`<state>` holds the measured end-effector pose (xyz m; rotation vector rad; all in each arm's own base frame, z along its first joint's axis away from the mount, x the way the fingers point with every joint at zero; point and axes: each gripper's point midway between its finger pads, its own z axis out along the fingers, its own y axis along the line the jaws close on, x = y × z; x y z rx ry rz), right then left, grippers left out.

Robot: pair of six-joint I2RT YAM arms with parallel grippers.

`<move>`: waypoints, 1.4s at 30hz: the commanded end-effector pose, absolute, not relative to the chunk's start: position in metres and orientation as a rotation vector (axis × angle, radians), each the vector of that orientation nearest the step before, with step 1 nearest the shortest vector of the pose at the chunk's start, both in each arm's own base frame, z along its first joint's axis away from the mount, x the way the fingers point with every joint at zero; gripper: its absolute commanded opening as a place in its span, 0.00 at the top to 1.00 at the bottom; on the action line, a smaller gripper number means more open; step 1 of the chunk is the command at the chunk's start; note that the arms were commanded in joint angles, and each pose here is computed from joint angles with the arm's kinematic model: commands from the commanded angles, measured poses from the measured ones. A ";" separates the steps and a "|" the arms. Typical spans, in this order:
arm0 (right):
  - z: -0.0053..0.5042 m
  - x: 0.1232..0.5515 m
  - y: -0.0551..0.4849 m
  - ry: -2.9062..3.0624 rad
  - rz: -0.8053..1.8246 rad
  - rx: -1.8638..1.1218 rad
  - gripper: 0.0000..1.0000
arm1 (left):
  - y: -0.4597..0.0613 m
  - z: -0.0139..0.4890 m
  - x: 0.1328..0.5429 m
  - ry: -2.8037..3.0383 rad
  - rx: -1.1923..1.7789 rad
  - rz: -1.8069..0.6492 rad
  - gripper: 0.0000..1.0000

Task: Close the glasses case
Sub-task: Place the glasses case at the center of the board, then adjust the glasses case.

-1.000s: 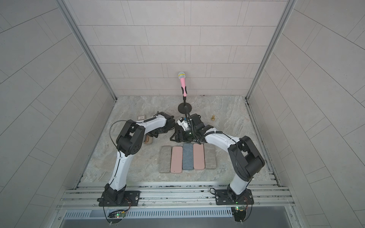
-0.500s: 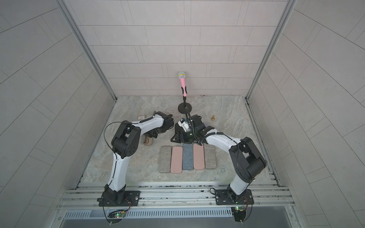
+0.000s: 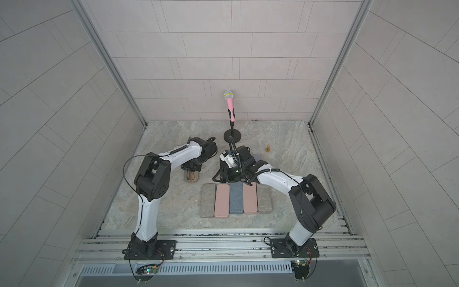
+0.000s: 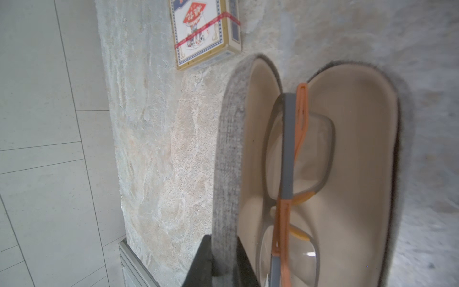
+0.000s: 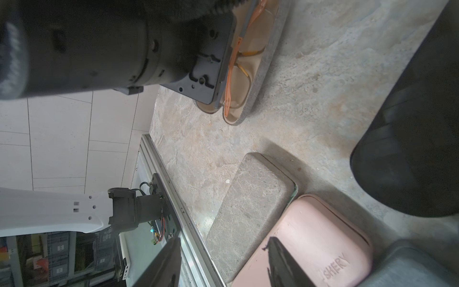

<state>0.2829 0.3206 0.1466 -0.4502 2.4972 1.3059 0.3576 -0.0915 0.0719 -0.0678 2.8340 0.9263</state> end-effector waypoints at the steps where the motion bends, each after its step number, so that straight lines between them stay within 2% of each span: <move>1: 0.159 0.281 0.324 2.437 1.261 -0.509 0.43 | -0.097 0.083 0.356 2.835 -0.090 0.836 0.72; 5: 0.155 0.280 0.331 2.442 1.253 -0.522 0.42 | -0.098 0.087 0.356 2.829 -0.100 0.810 0.56; 9: 0.153 0.280 0.337 2.446 1.248 -0.532 0.42 | -0.095 0.093 0.356 2.815 -0.112 0.805 0.48; 17: 0.159 0.270 0.356 2.431 1.089 -0.655 0.43 | -0.079 0.129 0.358 2.768 -0.224 0.711 0.47; 21: 0.160 0.273 0.371 2.433 0.948 -0.685 0.52 | -0.044 0.141 0.352 2.781 -0.433 0.553 0.47; 26: 0.148 0.275 0.405 2.479 0.777 -0.797 0.55 | -0.009 0.121 0.336 2.801 -0.768 0.194 0.47; 33: 0.113 0.295 0.445 2.571 0.627 -0.828 0.56 | -0.005 0.091 0.314 2.797 -0.865 0.102 0.47; 42: 0.092 0.316 0.469 2.591 0.535 -0.833 0.67 | 0.012 0.083 0.294 2.758 -0.972 0.029 0.47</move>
